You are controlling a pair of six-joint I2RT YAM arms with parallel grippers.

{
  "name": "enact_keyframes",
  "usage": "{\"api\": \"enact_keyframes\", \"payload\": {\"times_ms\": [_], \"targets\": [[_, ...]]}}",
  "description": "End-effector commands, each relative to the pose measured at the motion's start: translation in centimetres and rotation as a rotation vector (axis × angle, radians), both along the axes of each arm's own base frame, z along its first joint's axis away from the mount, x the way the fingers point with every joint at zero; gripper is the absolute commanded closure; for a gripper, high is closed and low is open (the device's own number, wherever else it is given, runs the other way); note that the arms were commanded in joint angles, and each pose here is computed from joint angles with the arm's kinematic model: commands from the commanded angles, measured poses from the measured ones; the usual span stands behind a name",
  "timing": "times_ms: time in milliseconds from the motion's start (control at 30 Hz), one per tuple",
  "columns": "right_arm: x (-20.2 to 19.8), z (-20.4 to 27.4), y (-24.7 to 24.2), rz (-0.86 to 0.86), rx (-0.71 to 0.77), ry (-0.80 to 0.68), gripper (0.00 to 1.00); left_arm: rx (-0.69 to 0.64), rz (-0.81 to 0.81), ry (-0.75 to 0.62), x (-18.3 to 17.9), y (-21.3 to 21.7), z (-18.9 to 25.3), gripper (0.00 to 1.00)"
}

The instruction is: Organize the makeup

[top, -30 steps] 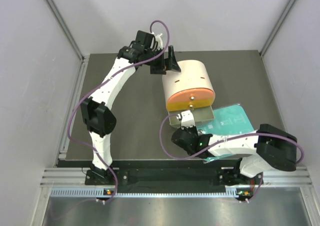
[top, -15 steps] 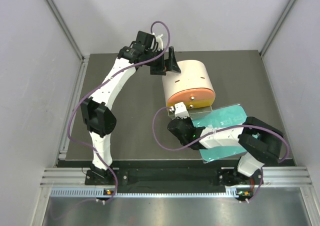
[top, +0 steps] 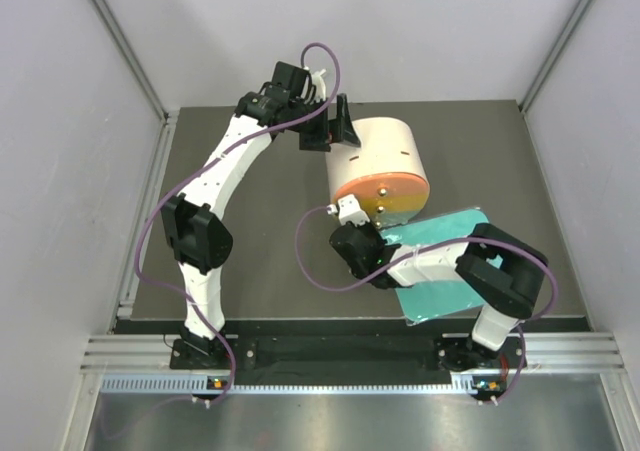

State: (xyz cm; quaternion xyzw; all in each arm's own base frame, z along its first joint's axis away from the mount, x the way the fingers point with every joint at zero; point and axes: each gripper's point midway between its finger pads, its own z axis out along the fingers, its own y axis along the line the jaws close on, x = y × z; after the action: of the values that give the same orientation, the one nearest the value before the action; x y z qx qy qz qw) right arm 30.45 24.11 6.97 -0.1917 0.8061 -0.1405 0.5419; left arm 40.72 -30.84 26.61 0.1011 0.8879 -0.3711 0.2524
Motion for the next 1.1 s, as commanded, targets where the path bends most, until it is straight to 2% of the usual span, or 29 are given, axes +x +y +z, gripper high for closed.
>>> {"api": "enact_keyframes", "payload": {"times_ms": [0, 167, 367, 533, 700, 800, 833, 900, 933, 967, 1067], "targets": [[2.0, 3.7, 1.0, -0.029, 0.063, -0.093, 1.0, 0.001, 0.01, -0.059, 0.4, 0.1, 1.7, 0.01], [0.4, 3.9, 1.1, 0.039, 0.059, -0.049, 1.0, 0.012, 0.052, -0.113, 0.8, 0.9, 3.1, 0.01], [-3.4, 5.8, 2.8, 0.233, 0.095, 0.011, 1.0, 0.027, 0.124, -0.208, 1.3, 2.3, 5.7, 0.01], [-6.5, 10.7, 4.2, 0.382, 0.208, -0.001, 1.0, 0.001, 0.195, -0.278, 2.1, 3.8, 7.9, 0.01], [-6.4, 17.4, 3.2, 0.359, 0.301, -0.078, 1.0, -0.036, 0.245, -0.255, 3.5, 6.6, 7.8, 0.01], [-5.4, 21.7, 2.2, 0.308, 0.316, -0.156, 0.9, -0.017, 0.281, -0.213, 4.3, 8.5, 6.8, 0.01], [-5.0, 22.7, 1.7, 0.282, 0.318, -0.174, 0.81, 0.002, 0.289, -0.195, 4.3, 9.0, 6.2, 0.01], [-4.0, 25.1, 1.2, 0.256, 0.342, -0.206, 0.73, 0.028, 0.309, -0.196, 4.6, 10.3, 5.8, 0.01], [-3.5, 26.5, 0.8, 0.242, 0.359, -0.22, 0.61, 0.045, 0.313, -0.196, 4.7, 10.7, 5.5, 0.01], [-3.0, 26.8, 0.7, 0.235, 0.364, -0.216, 0.54, 0.054, 0.319, -0.188, 4.7, 11.2, 5.2, 0.01], [-0.5, 27.5, -0.7, 0.196, 0.39, -0.196, 0.39, 0.076, 0.333, -0.182, 4.8, 12.4, 4.7, 0.01]]}}
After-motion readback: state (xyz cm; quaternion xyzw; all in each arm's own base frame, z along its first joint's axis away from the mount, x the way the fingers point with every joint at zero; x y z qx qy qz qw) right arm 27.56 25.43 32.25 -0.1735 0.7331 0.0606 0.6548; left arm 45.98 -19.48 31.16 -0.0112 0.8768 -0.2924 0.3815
